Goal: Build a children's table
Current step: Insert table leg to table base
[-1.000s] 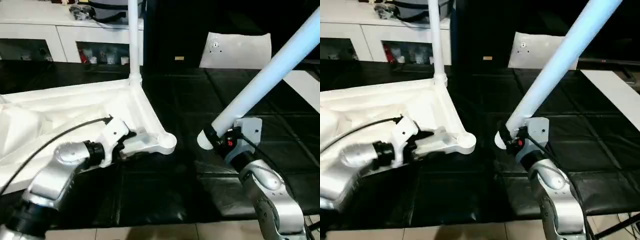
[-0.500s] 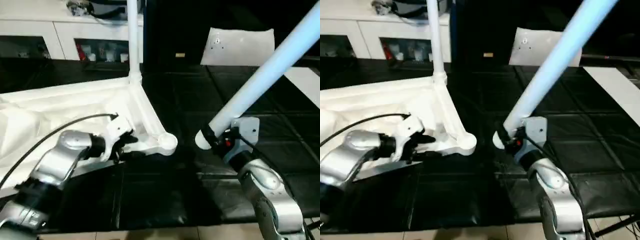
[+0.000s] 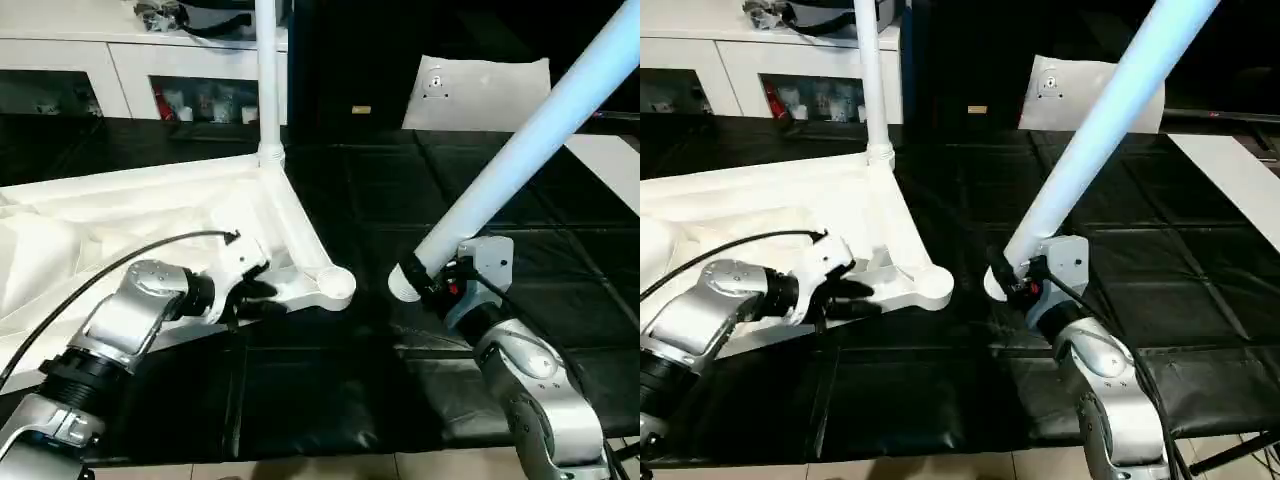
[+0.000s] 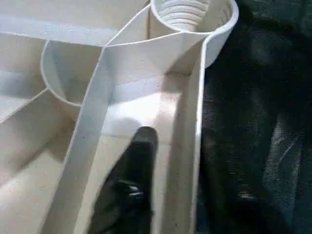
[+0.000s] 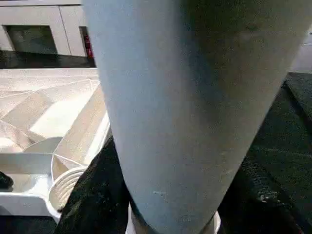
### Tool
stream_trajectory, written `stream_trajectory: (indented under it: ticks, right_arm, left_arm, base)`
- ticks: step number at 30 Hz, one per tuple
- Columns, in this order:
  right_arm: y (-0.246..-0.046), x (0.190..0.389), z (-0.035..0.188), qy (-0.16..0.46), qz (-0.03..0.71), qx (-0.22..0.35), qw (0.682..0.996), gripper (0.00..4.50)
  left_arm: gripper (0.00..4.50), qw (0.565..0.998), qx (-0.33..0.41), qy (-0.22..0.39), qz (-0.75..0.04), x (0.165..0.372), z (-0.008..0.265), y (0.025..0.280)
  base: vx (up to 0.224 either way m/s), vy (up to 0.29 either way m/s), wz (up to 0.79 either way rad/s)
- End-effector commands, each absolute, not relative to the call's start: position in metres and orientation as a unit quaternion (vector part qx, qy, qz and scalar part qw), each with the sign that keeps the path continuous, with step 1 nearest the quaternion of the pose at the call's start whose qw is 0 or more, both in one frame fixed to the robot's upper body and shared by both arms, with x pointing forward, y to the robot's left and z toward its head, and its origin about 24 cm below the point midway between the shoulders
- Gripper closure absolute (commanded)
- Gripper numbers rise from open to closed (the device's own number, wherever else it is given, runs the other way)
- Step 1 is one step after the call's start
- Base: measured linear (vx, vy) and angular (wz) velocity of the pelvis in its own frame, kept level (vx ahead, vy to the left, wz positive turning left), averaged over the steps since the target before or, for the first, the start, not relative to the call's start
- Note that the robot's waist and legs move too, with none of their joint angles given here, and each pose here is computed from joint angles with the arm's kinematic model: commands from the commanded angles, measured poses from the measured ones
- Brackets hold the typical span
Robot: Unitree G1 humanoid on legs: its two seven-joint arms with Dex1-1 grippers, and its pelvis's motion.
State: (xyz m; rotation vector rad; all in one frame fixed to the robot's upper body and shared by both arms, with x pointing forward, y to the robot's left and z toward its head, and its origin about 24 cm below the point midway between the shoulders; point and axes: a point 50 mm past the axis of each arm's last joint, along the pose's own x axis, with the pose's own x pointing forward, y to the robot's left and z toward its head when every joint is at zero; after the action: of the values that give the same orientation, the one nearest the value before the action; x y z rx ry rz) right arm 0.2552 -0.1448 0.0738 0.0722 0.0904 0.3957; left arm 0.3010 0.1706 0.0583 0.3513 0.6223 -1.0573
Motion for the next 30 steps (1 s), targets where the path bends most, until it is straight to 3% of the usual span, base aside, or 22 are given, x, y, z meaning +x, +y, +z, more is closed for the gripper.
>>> stream_trajectory:
  ticks: [1, 16, 25, 30]
  right_arm:
    - [-0.145, 0.259, 0.079, 0.031, 0.2, 0.028, 0.979, 2.59]
    - [-0.143, 0.259, 0.079, 0.034, 0.209, 0.029, 0.977, 2.59]
    - [-0.119, 0.26, 0.088, 0.053, 0.346, 0.063, 0.935, 2.59]
    - [-0.11, 0.263, 0.088, 0.068, 0.406, 0.048, 0.91, 2.59]
  left_arm:
    - [3.29, 0.801, 0.176, 0.288, -0.494, 0.304, 0.062, 0.17]
    - [4.42, 0.791, 0.178, 0.288, -0.509, 0.302, 0.063, 0.168]
    - [4.5, 0.748, 0.182, 0.209, -0.603, 0.293, 0.069, 0.156]
    - [4.5, 0.739, 0.185, 0.209, -0.613, 0.291, 0.066, 0.157]
  base:
    - [0.0, 0.0, 0.0]
    - [0.0, 0.0, 0.0]
    - [0.0, 0.0, 0.0]
    - [0.0, 0.0, 0.0]
